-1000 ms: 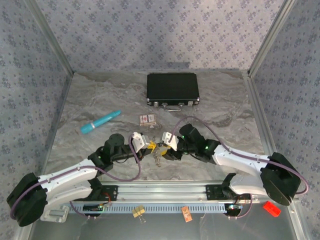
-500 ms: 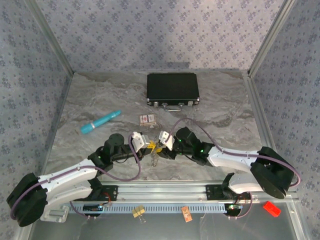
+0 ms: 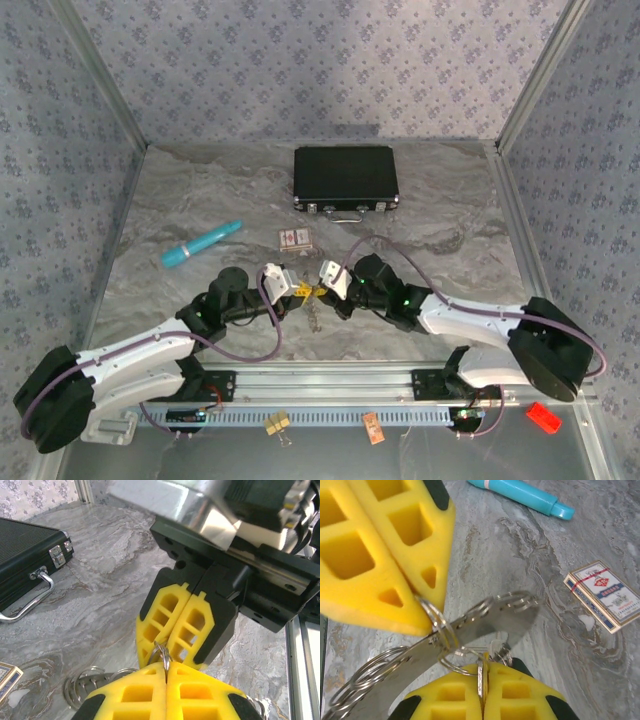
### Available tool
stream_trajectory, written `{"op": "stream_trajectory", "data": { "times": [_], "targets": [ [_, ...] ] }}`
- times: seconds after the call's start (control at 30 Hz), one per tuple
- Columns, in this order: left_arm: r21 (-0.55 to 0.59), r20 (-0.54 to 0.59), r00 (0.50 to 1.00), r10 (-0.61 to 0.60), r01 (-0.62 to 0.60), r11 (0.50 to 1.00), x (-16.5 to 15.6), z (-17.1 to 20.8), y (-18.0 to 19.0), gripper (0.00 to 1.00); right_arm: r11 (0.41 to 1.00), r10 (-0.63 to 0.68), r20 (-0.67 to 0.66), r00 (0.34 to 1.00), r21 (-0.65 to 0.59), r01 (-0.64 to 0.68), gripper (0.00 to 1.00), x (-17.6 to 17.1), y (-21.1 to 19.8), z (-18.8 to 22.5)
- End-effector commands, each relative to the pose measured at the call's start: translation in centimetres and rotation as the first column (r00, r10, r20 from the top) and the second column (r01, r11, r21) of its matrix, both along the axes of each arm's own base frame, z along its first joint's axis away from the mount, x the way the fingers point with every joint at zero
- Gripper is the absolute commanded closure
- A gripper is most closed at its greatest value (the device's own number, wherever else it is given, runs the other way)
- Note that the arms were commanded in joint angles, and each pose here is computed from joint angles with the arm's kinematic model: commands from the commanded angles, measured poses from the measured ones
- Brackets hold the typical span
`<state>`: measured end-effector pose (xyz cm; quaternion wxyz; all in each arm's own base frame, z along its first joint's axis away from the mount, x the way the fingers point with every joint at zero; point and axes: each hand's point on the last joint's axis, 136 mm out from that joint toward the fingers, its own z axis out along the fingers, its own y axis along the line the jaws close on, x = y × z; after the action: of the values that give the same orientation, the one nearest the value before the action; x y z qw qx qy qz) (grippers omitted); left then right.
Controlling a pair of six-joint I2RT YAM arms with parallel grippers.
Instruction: Put the keys on the keyring
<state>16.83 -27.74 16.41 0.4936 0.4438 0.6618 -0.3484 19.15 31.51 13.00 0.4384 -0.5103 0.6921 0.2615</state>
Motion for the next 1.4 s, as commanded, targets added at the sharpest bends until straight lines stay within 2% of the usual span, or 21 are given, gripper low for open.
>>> {"op": "stream_trajectory", "data": {
  "times": [0.0, 0.17, 0.27, 0.53, 0.63, 0.7, 0.77, 0.8, 0.83, 0.93, 0.97, 1.07, 1.13, 1.2, 1.3, 1.37],
  "targets": [
    [-0.027, 0.042, 0.999, 0.002, -0.001, 1.0, 0.3, 1.6, -0.1, 1.0, 0.996, -0.031, 0.023, 0.999, -0.083, 0.032, 1.0, 0.5, -1.3, 0.4],
    [-0.003, 0.039, 0.999, 0.005, -0.005, 1.0, 0.3, 1.4, 0.0, 1.0, 0.987, -0.051, 0.055, 0.997, -0.151, 0.059, 1.0, 1.4, -2.2, 2.6],
    [0.006, 0.04, 0.999, 0.014, -0.014, 1.0, 0.4, 1.3, 0.2, 0.94, 0.985, -0.037, 0.07, 0.997, -0.166, 0.049, 1.0, 1.4, -2.2, 4.1],
    [-0.006, 0.052, 0.997, 0.056, -0.056, 0.998, 0.5, 1.9, 1.0, 0.49, 0.977, 0.018, 0.097, 0.995, -0.212, 0.003, 1.0, 1.5, -1.3, 7.0],
    [-0.042, 0.074, 0.988, 0.137, -0.134, 0.99, 1.2, 3.1, 2.2, 0.37, 0.972, 0.026, 0.101, 0.995, -0.234, -0.002, 1.0, 2.0, -0.8, 7.3],
    [-0.08, 0.084, 0.966, 0.243, -0.237, 0.968, 2.2, 4.3, 3.6, 0.3, 0.97, 0.039, 0.1, 0.994, -0.243, -0.013, 1.0, 2.2, -0.1, 7.8],
    [-0.134, 0.091, 0.903, 0.421, -0.408, 0.903, 3.9, 5.8, 6.4, 0.16, 0.969, 0.068, 0.104, 0.992, -0.243, -0.041, 1.0, 2.3, 1.2, 8.4],
    [-0.161, 0.088, 0.855, 0.511, -0.494, 0.855, 4.7, 6.5, 8.0, 0.11, 0.97, 0.079, 0.108, 0.991, -0.237, -0.052, 1.0, 2.3, 1.9, 8.7],
    [-0.192, 0.075, 0.788, 0.611, -0.59, 0.784, 5.5, 7.2, 10.1, 0.06, 0.972, 0.09, 0.112, 0.99, -0.227, -0.063, 1.0, 2.5, 2.8, 9.2],
    [-0.252, 0.025, 0.589, 0.808, -0.778, 0.575, 6.3, 8.8, 15.9, 0.01, 0.98, 0.113, 0.114, 0.987, -0.177, -0.092, 1.0, 2.9, 5.9, 10.7],
    [-0.259, 0.0, 0.536, 0.844, -0.815, 0.518, 6.3, 9.0, 17.4, 0.01, 0.984, 0.123, 0.116, 0.986, -0.146, -0.105, 1.0, 2.9, 7.1, 11.6],
    [-0.28, -0.041, 0.434, 0.9, -0.87, 0.406, 5.8, 10.2, 20.5, 0.01, 0.991, 0.121, 0.074, 0.99, -0.065, -0.116, 1.0, 2.9, 10.2, 12.5],
    [-0.279, -0.055, 0.391, 0.919, -0.889, 0.362, 5.5, 10.6, 21.7, 0.01, 0.997, 0.075, 0.011, 0.997, -0.015, -0.075, 1.0, 3.5, 11.5, 12.0],
    [-0.273, -0.062, 0.369, 0.927, -0.9, 0.34, 5.5, 10.8, 22.2, 0.01, 1.0, 0.018, -0.05, 0.999, 0.006, -0.018, 1.0, 4.2, 12.0, 10.6],
    [-0.254, -0.066, 0.36, 0.93, -0.908, 0.334, 5.9, 10.4, 22.0, 0.01, 0.997, -0.075, -0.115, 0.991, -0.024, 0.073, 1.0, 5.2, 11.2, 7.6],
    [-0.23, -0.061, 0.362, 0.93, -0.912, 0.34, 6.4, 9.9, 21.5, 0.01, 0.99, -0.116, -0.103, 0.988, -0.097, 0.106, 1.0, 5.6, 9.8, 5.5]
  ]
}}
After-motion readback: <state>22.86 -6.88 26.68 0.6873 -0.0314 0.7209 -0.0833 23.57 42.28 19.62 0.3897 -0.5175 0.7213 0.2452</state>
